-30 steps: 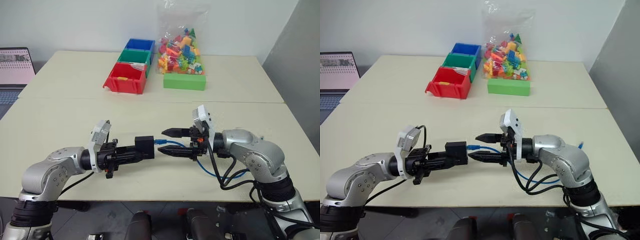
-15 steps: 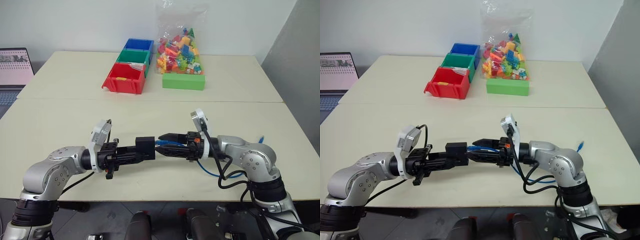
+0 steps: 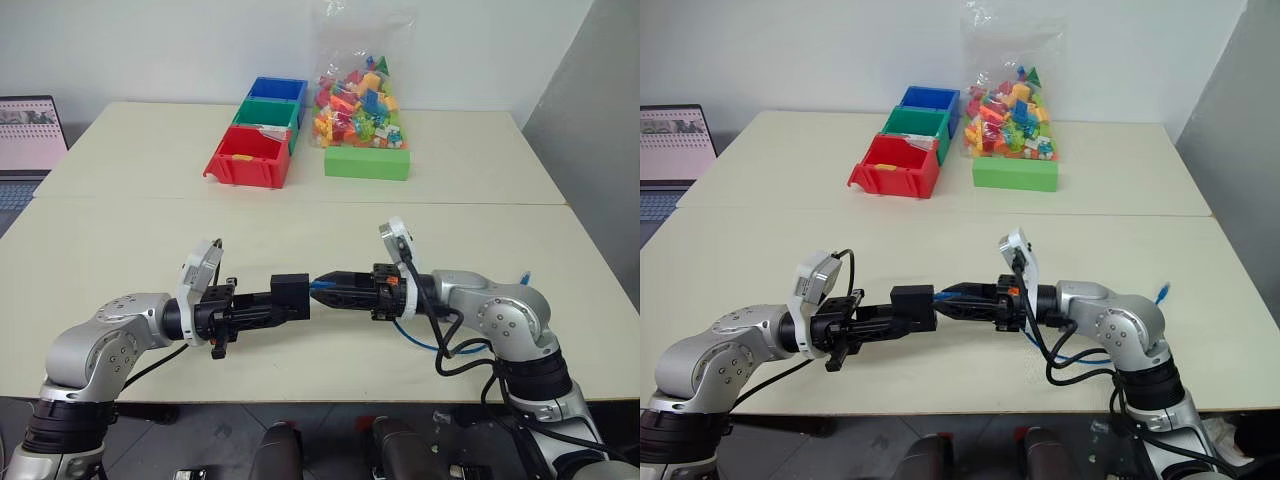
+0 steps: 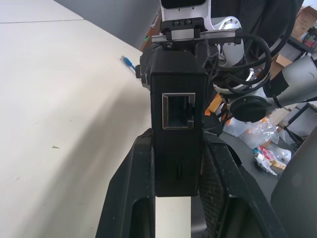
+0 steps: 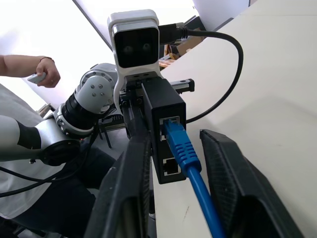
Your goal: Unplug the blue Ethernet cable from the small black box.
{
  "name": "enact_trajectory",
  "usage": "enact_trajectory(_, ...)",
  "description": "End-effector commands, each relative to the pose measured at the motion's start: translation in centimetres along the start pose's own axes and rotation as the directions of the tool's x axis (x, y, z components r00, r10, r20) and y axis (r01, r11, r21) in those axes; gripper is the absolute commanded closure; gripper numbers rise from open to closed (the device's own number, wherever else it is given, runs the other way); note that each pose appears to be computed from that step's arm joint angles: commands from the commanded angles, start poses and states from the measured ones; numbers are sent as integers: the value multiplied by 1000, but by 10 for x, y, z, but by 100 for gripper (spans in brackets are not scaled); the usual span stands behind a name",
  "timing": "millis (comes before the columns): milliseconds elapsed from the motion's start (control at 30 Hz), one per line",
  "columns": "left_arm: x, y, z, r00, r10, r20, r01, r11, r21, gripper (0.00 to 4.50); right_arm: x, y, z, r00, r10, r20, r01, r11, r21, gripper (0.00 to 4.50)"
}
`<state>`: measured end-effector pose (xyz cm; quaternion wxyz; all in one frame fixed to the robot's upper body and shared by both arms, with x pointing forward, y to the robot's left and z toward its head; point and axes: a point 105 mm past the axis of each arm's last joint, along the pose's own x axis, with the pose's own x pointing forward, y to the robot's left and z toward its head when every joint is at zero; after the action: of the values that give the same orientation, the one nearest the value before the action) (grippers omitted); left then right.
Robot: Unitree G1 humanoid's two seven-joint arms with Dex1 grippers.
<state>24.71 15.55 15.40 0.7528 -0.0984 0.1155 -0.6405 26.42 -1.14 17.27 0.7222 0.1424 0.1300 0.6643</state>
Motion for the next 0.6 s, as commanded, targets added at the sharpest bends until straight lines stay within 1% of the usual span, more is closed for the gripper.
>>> enact_trajectory(33, 1, -6, 8, 1000, -30, -5, 30, 999, 40, 371, 3, 9, 11, 999, 40, 13, -39, 997, -62, 395)
enact_trajectory(133, 1, -7, 7, 999, -37, -13, 38, 999, 40, 371, 3, 10, 12, 998, 53, 16, -52, 997, -56, 440)
enact_trajectory(400, 1, -9, 7, 999, -49, -14, 50, 998, 39, 371, 1, 12, 10, 997, 74, -11, -74, 996, -50, 441)
enact_trajectory(500, 0, -9, 9, 999, -46, -9, 47, 998, 42, 371, -3, 8, 9, 998, 60, -23, -61, 997, -50, 441)
enact_trajectory(600, -3, -7, 10, 1000, -29, -1, 29, 999, 44, 371, -14, 0, 7, 999, 24, -35, -25, 999, -36, 441)
